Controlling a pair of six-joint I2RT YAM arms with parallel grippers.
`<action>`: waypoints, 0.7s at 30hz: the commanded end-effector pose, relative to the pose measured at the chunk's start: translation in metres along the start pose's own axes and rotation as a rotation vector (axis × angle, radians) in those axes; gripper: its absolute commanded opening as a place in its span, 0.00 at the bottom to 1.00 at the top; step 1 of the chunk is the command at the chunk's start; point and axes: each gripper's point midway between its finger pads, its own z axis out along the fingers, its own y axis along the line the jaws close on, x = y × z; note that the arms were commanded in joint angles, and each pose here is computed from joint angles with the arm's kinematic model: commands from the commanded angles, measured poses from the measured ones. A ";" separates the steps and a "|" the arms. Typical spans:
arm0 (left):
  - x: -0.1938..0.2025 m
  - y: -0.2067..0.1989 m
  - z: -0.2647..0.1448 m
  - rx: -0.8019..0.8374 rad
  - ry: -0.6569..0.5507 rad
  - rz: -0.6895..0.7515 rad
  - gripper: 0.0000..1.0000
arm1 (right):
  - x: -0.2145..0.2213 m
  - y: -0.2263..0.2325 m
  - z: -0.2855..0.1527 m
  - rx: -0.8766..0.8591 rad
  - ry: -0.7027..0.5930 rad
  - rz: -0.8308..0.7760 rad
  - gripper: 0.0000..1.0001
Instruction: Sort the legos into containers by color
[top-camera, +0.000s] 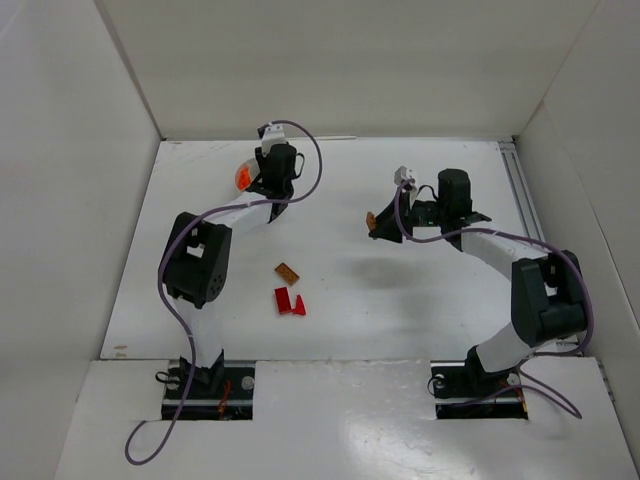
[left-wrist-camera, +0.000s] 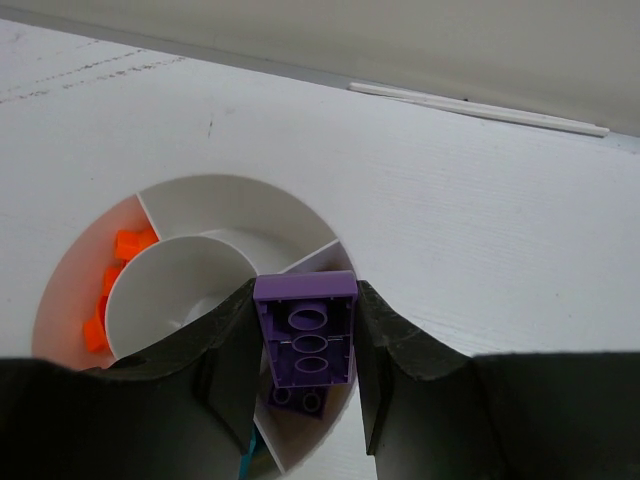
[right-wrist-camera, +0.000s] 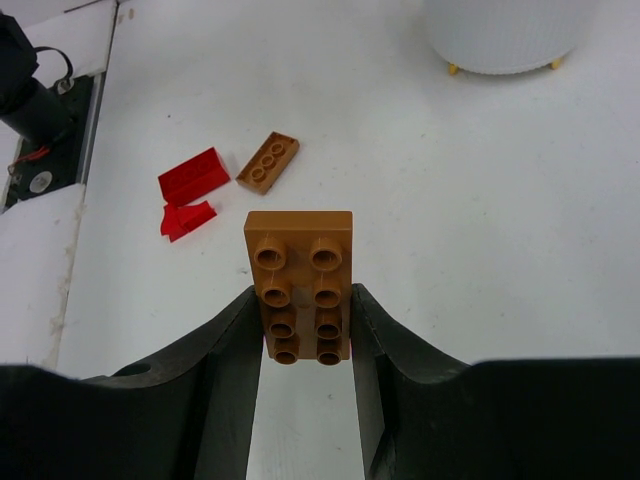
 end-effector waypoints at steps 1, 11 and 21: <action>-0.025 -0.008 0.001 0.055 -0.106 -0.018 0.00 | -0.015 0.004 -0.001 -0.054 -0.031 -0.070 0.00; -0.017 -0.011 0.002 0.076 -0.147 0.065 0.07 | -0.013 0.004 -0.001 -0.064 -0.031 -0.072 0.00; -0.003 -0.010 -0.009 0.090 -0.094 0.077 0.26 | -0.013 0.001 0.000 -0.064 -0.031 -0.072 0.00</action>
